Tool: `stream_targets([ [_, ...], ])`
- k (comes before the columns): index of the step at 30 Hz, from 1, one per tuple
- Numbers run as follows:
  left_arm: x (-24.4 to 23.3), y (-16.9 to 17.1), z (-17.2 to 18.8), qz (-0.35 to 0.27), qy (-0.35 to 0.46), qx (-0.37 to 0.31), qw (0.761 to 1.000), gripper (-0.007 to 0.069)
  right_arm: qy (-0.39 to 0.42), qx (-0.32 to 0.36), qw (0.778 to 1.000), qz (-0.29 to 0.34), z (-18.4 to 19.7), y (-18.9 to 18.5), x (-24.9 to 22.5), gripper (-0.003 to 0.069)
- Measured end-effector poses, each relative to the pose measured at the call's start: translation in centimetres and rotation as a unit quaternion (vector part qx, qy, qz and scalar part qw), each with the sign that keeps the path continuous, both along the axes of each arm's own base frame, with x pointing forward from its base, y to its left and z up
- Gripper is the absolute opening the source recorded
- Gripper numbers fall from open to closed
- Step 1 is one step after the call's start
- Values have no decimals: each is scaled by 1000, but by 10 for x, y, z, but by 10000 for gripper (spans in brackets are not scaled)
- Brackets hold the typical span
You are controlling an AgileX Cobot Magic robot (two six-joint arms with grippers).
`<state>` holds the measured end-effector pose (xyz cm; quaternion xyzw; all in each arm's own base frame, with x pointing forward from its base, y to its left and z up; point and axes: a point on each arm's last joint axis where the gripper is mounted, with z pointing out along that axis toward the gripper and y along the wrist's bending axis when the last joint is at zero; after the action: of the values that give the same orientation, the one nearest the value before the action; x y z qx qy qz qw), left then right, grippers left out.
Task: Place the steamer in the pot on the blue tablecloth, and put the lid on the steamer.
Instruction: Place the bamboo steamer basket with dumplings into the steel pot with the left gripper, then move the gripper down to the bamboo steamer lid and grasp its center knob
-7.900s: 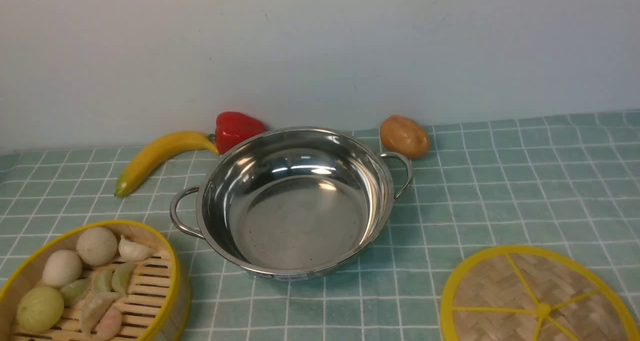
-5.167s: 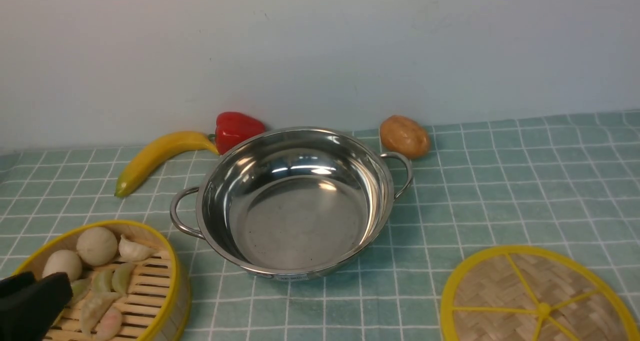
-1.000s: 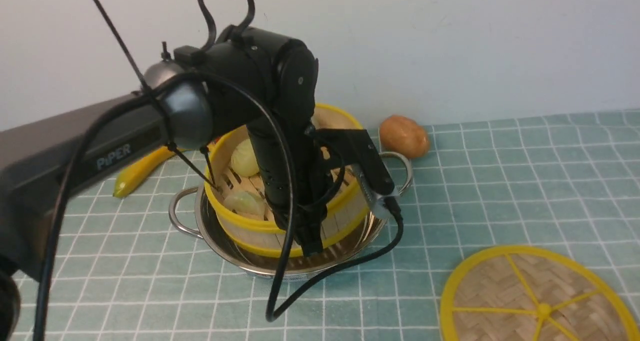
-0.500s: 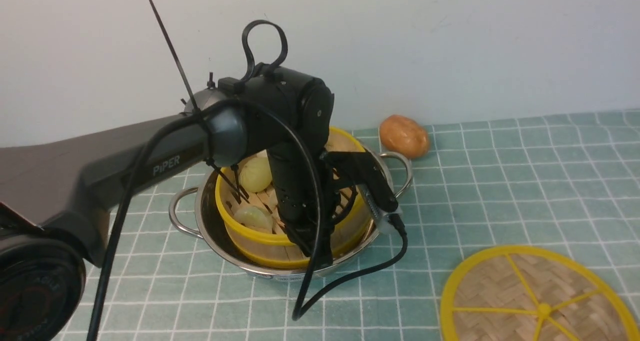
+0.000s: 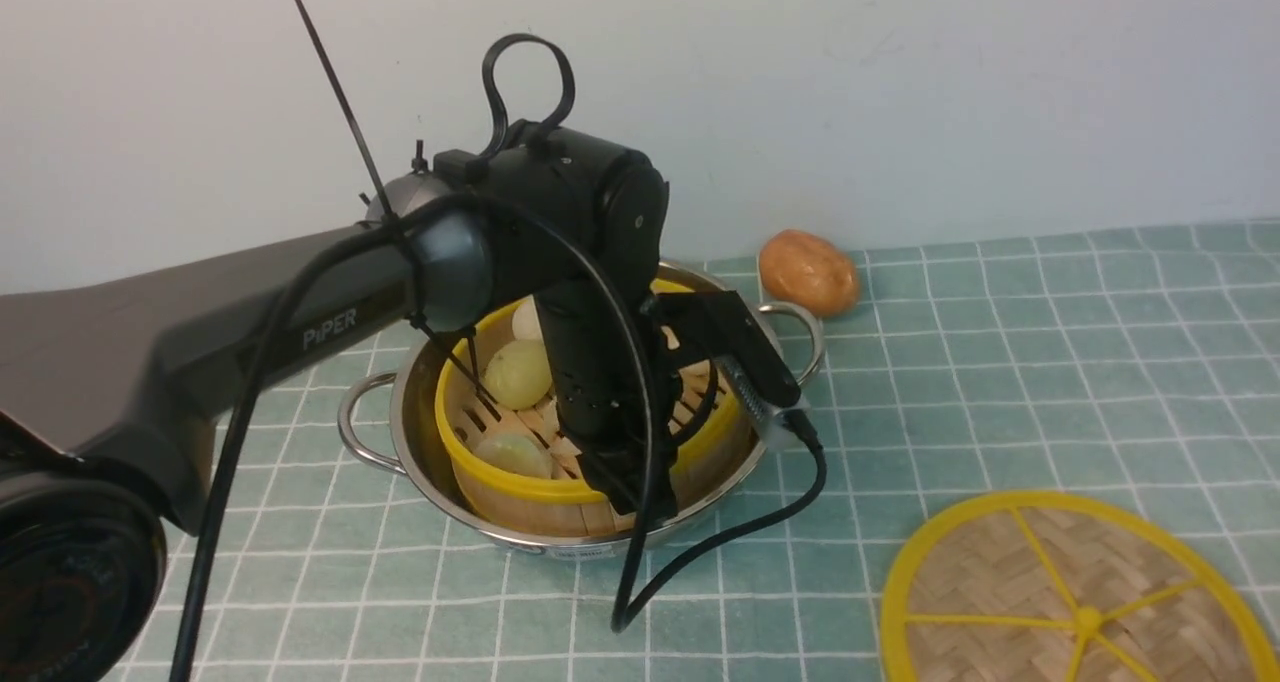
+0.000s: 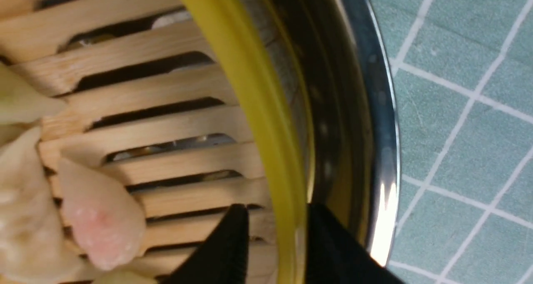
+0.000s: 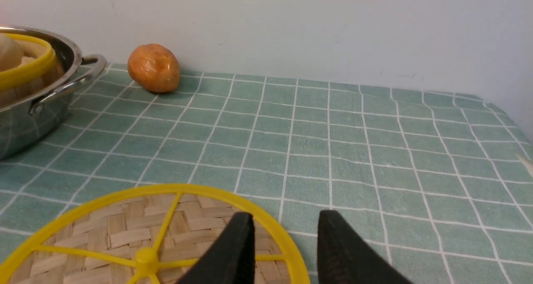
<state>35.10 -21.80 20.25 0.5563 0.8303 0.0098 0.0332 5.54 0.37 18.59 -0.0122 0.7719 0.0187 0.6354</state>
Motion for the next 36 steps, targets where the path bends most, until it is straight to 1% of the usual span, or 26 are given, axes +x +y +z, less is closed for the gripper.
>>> stream_targets([
  [1, 0, 0, 0, 2, -1, -2, 1000, 267, 0, 0, 1000, 0, 0, 0, 0, 240],
  [3, 0, -1, 1, 3, 0, -3, 1000, 330, 0, 0, 1000, 0, 0, 0, 0, 240],
  [4, 0, -1, 1, 3, 1, -2, 1000, 342, 0, 0, 1000, 0, 0, 0, 0, 240],
  [5, -1, 0, 1, 7, 7, 1, 1000, 382, 0, 0, 1000, 0, 0, 0, 0, 240],
  [6, -1, 0, 1, 8, 7, 1, 1000, 393, 0, 0, 1000, 0, 0, 0, 0, 240],
  [8, -1, 0, 5, 18, 11, 3, 1000, 449, 0, 0, 1000, 0, 0, 0, 0, 240],
  [9, 0, 0, 6, 20, 10, 2, 1000, 453, 0, 0, 1000, 0, 0, 0, 0, 240],
  [10, 1, -1, 10, 26, 4, -3, 1000, 477, 0, 0, 1000, 0, 0, 0, 0, 240],
  [12, 5, -4, 19, 31, -8, -11, 999, 489, 0, 0, 1000, 0, 0, 0, 0, 240],
  [13, 8, -6, 28, 39, -21, -21, 999, 495, 0, 0, 1000, 0, 0, 0, 0, 240],
  [17, 14, -9, 61, 72, -65, -55, 994, 479, 0, 0, 1000, 0, 0, 0, 0, 240],
  [19, 11, -7, 88, 91, -92, -79, 988, 444, 0, 0, 1000, 0, 0, 0, 0, 240],
  [20, 10, -6, 95, 99, -100, -86, 986, 430, 0, 0, 1000, 0, 0, 0, 0, 240],
  [21, 6, -4, 111, 111, -114, -100, 982, 396, 0, 0, 1000, 0, 0, 0, 0, 240],
  [22, 5, -3, 113, 111, -116, -102, 982, 396, 0, 0, 1000, 0, 0, 0, 0, 240],
  [23, -3, 2, 136, 127, -136, -124, 975, 328, 0, 0, 1000, 0, 0, 0, 0, 240],
  [25, -16, 10, 163, 139, -157, -148, 966, 214, 0, 0, 1000, 0, 0, 0, 0, 240],
  [29, -37, 23, 200, 143, -192, -179, 954, 61, 0, 0, 1000, 0, 0, 0, 0, 240],
  [30, -44, 27, 211, 142, -203, -190, 950, 12, 0, 0, 1000, 0, 0, 0, 0, 240],
  [33, -56, 35, 228, 141, -222, -203, 943, -23, 0, 0, 1000, 0, 0, 0, 0, 240],
  [36, -64, 41, 239, 140, -235, -210, 939, -23, 0, 0, 1000, 0, 0, 0, 0, 240],
])
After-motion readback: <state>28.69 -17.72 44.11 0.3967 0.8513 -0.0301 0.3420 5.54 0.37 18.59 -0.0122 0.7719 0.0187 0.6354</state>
